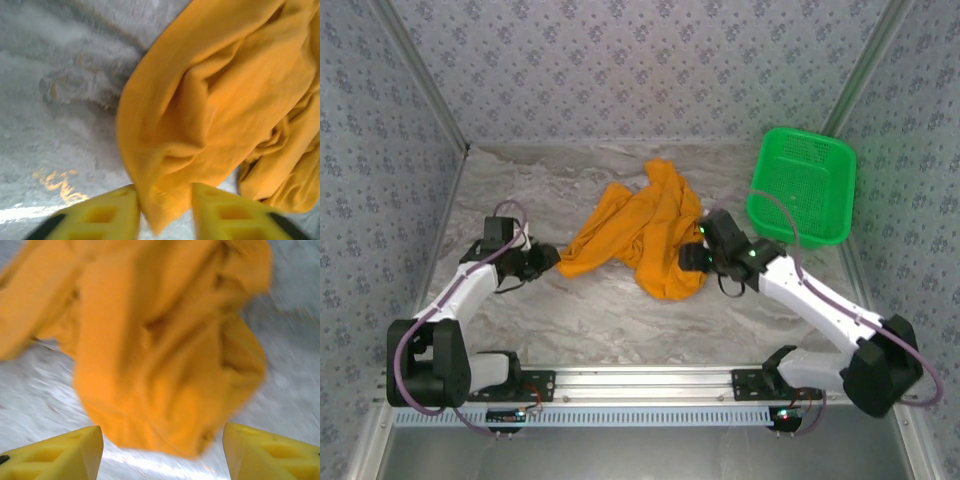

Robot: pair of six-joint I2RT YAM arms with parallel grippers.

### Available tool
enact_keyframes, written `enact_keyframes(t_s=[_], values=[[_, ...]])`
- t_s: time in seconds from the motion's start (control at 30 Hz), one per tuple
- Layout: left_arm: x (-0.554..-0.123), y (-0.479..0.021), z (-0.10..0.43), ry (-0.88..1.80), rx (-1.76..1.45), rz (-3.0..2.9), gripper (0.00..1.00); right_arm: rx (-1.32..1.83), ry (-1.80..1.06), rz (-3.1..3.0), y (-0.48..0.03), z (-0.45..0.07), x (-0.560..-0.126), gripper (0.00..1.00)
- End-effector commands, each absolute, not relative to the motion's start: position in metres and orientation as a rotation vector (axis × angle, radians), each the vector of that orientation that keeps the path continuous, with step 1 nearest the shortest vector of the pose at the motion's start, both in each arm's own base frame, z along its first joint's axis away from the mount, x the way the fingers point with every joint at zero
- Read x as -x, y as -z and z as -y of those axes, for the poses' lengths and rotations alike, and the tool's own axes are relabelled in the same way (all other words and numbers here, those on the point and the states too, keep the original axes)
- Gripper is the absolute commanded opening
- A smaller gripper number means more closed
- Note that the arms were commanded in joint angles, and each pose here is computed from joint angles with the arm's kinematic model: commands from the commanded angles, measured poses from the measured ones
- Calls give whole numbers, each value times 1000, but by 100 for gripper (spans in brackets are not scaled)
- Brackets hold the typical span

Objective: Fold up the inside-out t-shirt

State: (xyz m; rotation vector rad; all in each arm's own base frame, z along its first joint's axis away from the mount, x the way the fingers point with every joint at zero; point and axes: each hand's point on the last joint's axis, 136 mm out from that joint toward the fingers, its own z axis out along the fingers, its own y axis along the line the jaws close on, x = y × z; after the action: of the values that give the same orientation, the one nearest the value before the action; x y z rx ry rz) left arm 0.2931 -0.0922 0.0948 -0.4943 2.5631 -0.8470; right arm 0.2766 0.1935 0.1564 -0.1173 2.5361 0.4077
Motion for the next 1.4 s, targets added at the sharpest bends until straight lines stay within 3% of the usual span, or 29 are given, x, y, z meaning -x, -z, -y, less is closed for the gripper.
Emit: enact_keyframes(t_s=[0.0,0.2,0.3,0.47,0.53,0.6,0.63,0.67,0.7,0.73,0.8,0.97,1.07,1.17,1.3,1.33,1.37], values=[[-308,-113,90,826,488,-2513,44,284,-415,-2528,-156,-231,-302,66],[-267,-103,99,785,544,-2603,52,254,-387,-2539,-152,-274,-376,66],[-248,-86,120,828,521,-2646,60,263,-360,-2586,-126,-288,-385,64],[-253,-54,135,772,522,-2690,66,234,-220,-2657,-89,-282,-385,59],[-261,-39,130,662,530,-2728,69,228,-229,-2677,-82,-280,-384,49],[-270,-25,129,614,542,-2755,68,219,-219,-2685,-81,-275,-384,23],[-274,-20,131,605,540,-2766,65,213,-213,-2683,-82,-273,-384,15],[-279,-15,132,599,543,-2777,58,210,-213,-2680,-86,-270,-385,6],[-284,-12,133,595,532,-2786,44,199,-214,-2669,-93,-266,-387,0],[-289,-13,135,590,513,-2789,25,187,-213,-2654,-101,-260,-390,0],[-302,-22,135,588,478,-2782,1,163,-224,-2618,-122,-248,-398,0],[-343,-91,115,596,440,-2647,0,139,-343,-2465,-200,-216,-424,0],[-368,-146,90,622,461,-2543,0,275,-373,-2360,-259,-212,-416,0],[-380,-190,60,626,512,-2468,0,390,-360,-2316,-292,-213,-382,0],[-374,-207,29,599,611,-2417,0,480,-293,-2349,-252,-217,-305,0],[-371,-203,29,607,623,-2413,0,501,-326,-2384,-221,-222,-279,10],[-367,-194,31,622,623,-2420,4,533,-395,-2422,-193,-231,-255,29]])
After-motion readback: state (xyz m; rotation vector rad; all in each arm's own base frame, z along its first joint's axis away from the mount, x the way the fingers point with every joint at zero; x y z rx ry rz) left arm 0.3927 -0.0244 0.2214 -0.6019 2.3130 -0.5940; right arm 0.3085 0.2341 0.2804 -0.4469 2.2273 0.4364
